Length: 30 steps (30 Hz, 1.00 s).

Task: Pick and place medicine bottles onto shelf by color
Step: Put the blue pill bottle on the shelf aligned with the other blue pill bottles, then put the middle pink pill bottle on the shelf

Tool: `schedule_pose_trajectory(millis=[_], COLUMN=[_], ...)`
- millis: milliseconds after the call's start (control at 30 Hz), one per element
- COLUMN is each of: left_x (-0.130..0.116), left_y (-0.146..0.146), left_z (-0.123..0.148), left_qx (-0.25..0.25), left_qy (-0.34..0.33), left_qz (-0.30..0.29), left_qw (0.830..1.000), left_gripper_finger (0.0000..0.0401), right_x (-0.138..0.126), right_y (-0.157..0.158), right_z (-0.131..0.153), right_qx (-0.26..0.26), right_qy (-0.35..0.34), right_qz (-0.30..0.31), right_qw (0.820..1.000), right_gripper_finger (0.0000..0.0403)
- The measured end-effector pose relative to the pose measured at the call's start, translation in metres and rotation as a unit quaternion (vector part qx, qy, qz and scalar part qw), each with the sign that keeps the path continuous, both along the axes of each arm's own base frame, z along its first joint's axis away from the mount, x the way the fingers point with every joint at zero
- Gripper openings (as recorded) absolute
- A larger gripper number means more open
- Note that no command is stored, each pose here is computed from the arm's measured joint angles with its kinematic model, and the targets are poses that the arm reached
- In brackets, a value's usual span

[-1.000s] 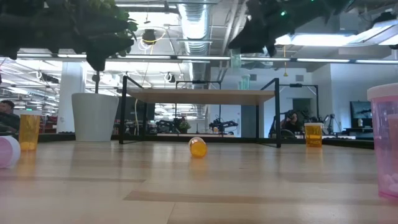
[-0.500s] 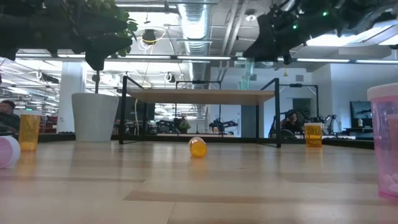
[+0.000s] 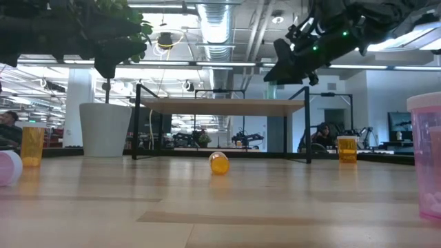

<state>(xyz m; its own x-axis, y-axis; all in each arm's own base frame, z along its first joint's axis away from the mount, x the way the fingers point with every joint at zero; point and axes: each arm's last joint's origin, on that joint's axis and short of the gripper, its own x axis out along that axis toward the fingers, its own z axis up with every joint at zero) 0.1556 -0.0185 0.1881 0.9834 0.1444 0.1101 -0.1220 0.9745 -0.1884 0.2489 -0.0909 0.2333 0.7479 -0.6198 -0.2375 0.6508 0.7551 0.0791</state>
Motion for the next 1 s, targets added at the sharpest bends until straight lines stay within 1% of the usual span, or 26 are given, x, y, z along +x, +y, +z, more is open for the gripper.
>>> schedule_pose_trajectory(millis=[367,467,800,1000], left_x=[0.0,0.0,0.0,0.0], left_y=[0.0,0.0,0.0,0.0], left_z=[0.0,0.0,0.0,0.0], left_qx=[0.0,0.0,0.0,0.002], left_qy=[0.002,0.002,0.002,0.002], left_qz=[0.0,0.001,0.001,0.001], left_qw=[1.0,1.0,1.0,1.0], left_gripper_finger=[0.0212,0.0212,0.0212,0.0212], right_x=[0.0,0.0,-0.001,-0.01], right_y=[0.001,0.001,0.002,0.01], right_z=[-0.001,-0.001,0.0,0.014], right_qx=[0.005,0.006,0.007,0.002], right_qy=[0.001,0.001,0.001,-0.013], right_qz=[0.003,0.005,0.006,0.017], right_qw=[1.0,1.0,1.0,1.0], right_gripper_finger=[0.0157,0.0169,0.0229,0.0235])
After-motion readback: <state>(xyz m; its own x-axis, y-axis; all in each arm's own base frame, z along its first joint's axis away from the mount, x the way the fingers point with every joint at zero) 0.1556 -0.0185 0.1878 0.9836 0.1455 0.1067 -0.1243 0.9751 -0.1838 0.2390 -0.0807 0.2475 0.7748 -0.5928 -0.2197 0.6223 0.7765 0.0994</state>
